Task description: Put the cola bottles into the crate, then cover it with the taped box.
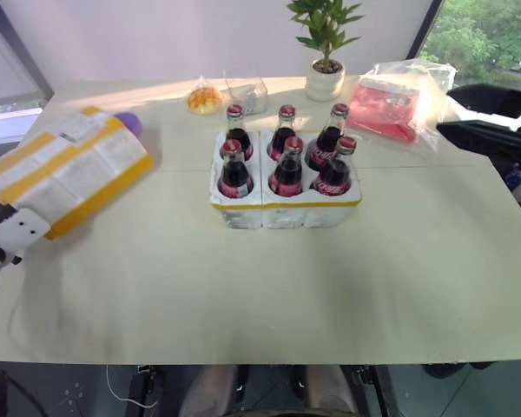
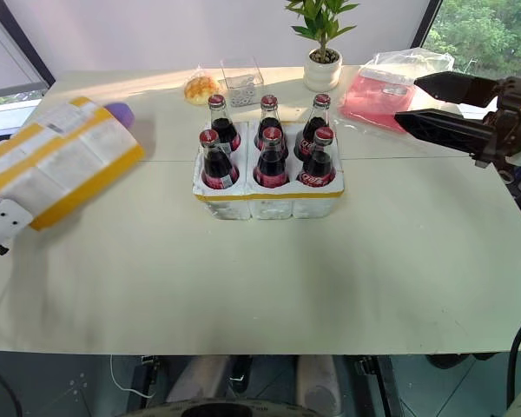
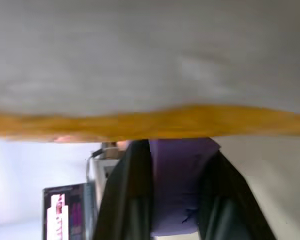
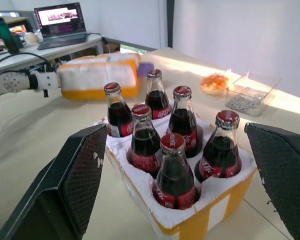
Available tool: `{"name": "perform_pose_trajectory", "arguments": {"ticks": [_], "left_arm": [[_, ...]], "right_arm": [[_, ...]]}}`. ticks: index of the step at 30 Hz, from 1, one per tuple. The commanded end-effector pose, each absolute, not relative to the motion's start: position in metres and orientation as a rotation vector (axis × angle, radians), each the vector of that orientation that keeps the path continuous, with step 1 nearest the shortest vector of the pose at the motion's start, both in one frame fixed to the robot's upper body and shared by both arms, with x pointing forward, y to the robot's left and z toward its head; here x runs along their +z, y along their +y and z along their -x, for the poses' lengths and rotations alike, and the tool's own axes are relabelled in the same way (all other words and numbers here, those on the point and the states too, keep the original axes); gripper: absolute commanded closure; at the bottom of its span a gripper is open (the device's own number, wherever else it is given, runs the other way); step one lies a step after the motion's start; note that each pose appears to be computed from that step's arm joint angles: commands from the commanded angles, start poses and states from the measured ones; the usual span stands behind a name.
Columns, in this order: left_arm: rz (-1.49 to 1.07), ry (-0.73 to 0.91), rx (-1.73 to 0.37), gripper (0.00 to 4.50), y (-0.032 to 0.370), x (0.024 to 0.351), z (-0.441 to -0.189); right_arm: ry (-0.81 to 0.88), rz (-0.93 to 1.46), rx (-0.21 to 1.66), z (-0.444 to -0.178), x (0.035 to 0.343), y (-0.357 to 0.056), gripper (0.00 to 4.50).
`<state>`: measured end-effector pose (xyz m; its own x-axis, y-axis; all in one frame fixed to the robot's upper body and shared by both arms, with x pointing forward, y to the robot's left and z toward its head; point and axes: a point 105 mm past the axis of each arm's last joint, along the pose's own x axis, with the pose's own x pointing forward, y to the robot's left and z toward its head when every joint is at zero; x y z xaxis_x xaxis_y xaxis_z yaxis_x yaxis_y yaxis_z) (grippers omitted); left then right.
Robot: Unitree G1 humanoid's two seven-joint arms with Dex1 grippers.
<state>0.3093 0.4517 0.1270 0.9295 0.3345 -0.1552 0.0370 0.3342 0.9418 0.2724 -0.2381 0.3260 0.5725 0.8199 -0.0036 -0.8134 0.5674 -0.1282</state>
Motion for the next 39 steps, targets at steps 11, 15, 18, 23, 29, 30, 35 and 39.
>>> {"name": "perform_pose_trajectory", "arguments": {"ticks": [11, 15, 18, 23, 29, 30, 35, 39], "left_arm": [[-1.242, -0.117, 0.289, 4.11, 0.41, 0.268, -0.343], [-1.189, -0.304, 0.185, 4.11, 0.36, 0.312, -0.353], [-1.195, -0.403, 0.038, 4.11, 0.312, 0.33, -0.357], [-1.235, -0.513, -0.264, 4.11, 0.215, 0.347, -0.354], [-1.355, -0.477, -0.44, 4.11, 0.157, 0.339, -0.348], [-1.414, -0.456, -0.458, 4.11, 0.149, 0.333, -0.348], [-1.626, -0.388, -0.497, 4.11, 0.135, 0.312, -0.347], [-1.718, -0.373, -0.494, 4.11, 0.133, 0.308, -0.342]], "right_arm": [[-0.043, 0.181, 0.798, -0.274, 0.32, -0.271, 0.0], [-0.043, 0.181, 0.809, -0.276, 0.316, -0.268, 0.0], [-0.044, 0.18, 0.817, -0.277, 0.315, -0.265, 0.0], [-0.044, 0.169, 0.833, -0.28, 0.309, -0.26, 0.0], [-0.064, 0.143, 0.832, -0.28, 0.308, -0.258, 0.0], [-0.073, 0.133, 0.829, -0.28, 0.309, -0.258, 0.0], [-0.094, 0.111, 0.813, -0.278, 0.309, -0.259, 0.0], [-0.097, 0.105, 0.795, -0.276, 0.307, -0.261, 0.0]]}}
